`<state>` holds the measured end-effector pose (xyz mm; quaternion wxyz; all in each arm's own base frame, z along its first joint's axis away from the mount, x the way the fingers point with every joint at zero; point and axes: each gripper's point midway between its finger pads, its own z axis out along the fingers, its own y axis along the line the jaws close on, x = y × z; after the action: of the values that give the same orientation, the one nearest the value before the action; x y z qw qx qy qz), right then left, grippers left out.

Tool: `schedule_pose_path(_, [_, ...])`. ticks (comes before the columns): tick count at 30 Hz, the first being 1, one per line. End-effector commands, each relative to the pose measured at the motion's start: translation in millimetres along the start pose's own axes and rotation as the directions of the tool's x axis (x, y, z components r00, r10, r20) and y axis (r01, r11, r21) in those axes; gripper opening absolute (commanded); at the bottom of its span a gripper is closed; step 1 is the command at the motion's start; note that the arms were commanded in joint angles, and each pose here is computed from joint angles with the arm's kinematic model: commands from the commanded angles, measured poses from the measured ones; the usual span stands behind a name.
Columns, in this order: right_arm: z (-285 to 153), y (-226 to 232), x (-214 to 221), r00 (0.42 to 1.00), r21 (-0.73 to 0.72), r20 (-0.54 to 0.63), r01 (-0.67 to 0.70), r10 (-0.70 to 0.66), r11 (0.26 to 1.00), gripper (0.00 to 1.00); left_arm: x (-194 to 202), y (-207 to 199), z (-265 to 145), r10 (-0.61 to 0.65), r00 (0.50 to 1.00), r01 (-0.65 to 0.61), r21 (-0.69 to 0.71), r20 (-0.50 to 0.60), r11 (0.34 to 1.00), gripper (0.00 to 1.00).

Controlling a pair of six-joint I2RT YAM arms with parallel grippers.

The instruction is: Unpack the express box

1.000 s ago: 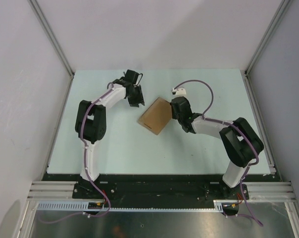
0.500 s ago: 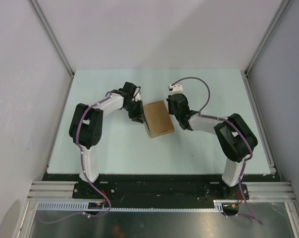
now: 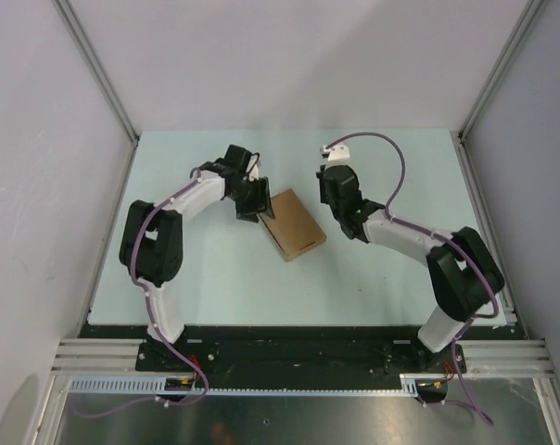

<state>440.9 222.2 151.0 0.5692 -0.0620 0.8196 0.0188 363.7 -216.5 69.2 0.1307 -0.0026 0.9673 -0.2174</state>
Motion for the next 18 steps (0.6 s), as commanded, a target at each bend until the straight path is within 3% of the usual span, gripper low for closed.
schedule_pose_path(1, [-46.8,44.4,-62.0,0.995,-0.209,0.1,0.012,0.01,0.978,0.0,-31.0,-27.0,-23.1,0.037,0.995,-0.044,0.078,0.092,0.996,0.61])
schedule_pose_path(5, [-75.8,87.8,-45.2,0.999,-0.373,0.041,0.041,-0.027,0.927,0.0,-29.5,-18.2,-8.4,0.039,0.997,-0.043,0.056,0.069,0.997,0.61])
schedule_pose_path(11, [-99.0,140.5,-32.8,0.998,-0.472,0.051,0.055,-0.035,0.88,0.0,-23.8,10.0,11.7,0.049,0.998,-0.048,-0.025,0.039,0.999,0.59])
schedule_pose_path(18, [-97.5,161.6,-5.2,0.998,-0.511,-0.005,0.045,-0.055,0.858,0.0,-12.7,28.5,29.8,0.036,0.999,-0.035,-0.076,0.011,0.997,0.58])
